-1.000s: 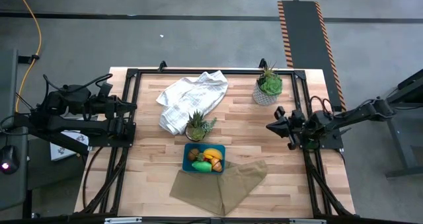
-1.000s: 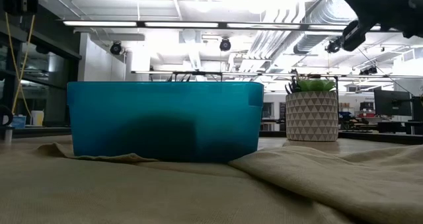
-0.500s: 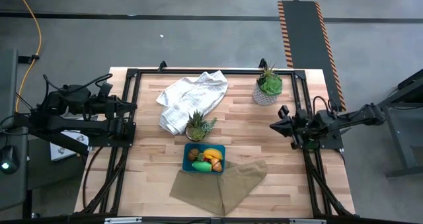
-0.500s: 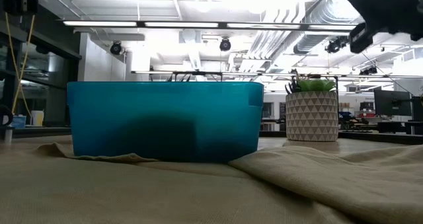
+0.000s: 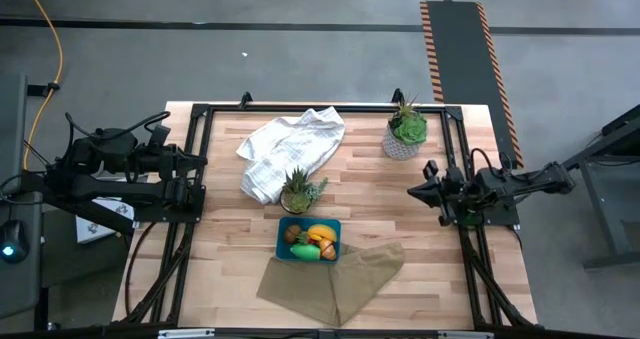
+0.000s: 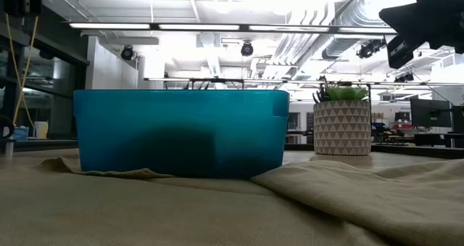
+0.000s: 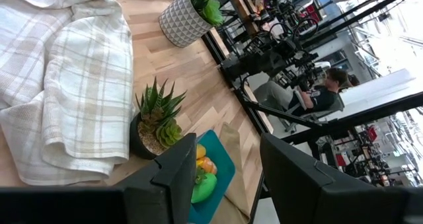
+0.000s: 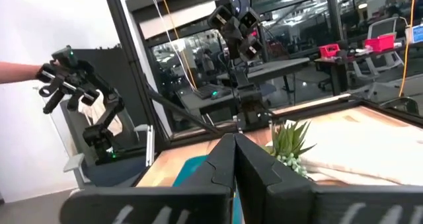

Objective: Pick and placing Produce into tupperware
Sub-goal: Return to Home Position

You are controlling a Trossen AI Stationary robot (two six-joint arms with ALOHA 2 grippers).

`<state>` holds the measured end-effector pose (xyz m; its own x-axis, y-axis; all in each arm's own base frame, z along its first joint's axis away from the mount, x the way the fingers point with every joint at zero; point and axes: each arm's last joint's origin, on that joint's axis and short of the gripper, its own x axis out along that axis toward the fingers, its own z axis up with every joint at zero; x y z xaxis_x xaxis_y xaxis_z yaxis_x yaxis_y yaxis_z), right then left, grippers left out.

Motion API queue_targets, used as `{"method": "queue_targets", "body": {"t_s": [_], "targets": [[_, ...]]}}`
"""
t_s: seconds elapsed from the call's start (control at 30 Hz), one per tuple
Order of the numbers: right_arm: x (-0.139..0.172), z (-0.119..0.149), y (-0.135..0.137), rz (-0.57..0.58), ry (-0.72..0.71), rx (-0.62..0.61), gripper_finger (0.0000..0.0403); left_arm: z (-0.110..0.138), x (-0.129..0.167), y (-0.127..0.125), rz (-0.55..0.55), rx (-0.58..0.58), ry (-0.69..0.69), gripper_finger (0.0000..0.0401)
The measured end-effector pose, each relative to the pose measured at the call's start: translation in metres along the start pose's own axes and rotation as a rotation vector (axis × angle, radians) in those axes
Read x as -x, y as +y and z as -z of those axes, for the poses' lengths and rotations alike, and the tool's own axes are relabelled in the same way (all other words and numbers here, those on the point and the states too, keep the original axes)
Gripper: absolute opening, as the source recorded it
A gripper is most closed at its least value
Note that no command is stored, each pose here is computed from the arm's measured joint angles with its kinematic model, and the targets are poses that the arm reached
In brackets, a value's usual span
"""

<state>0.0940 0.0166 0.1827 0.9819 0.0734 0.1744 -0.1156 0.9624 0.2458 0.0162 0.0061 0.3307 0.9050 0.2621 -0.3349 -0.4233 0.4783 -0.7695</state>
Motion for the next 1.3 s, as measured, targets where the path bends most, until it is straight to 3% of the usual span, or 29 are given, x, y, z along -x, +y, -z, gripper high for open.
{"method": "queue_targets", "body": {"t_s": [0.77,1.03,1.3], "targets": [[0.001,0.015,0.001,-0.105,0.173,0.013,0.0000,0.000,0.000,0.000,0.000,0.000,0.000,0.0156],[0.001,0.015,0.001,-0.111,0.182,0.025,0.0000,0.000,0.000,0.000,0.000,0.000,0.000,0.0156],[0.001,0.016,0.000,-0.073,0.180,-0.043,0.0000,0.000,0.000,0.000,0.000,0.000,0.000,0.0156]]}}
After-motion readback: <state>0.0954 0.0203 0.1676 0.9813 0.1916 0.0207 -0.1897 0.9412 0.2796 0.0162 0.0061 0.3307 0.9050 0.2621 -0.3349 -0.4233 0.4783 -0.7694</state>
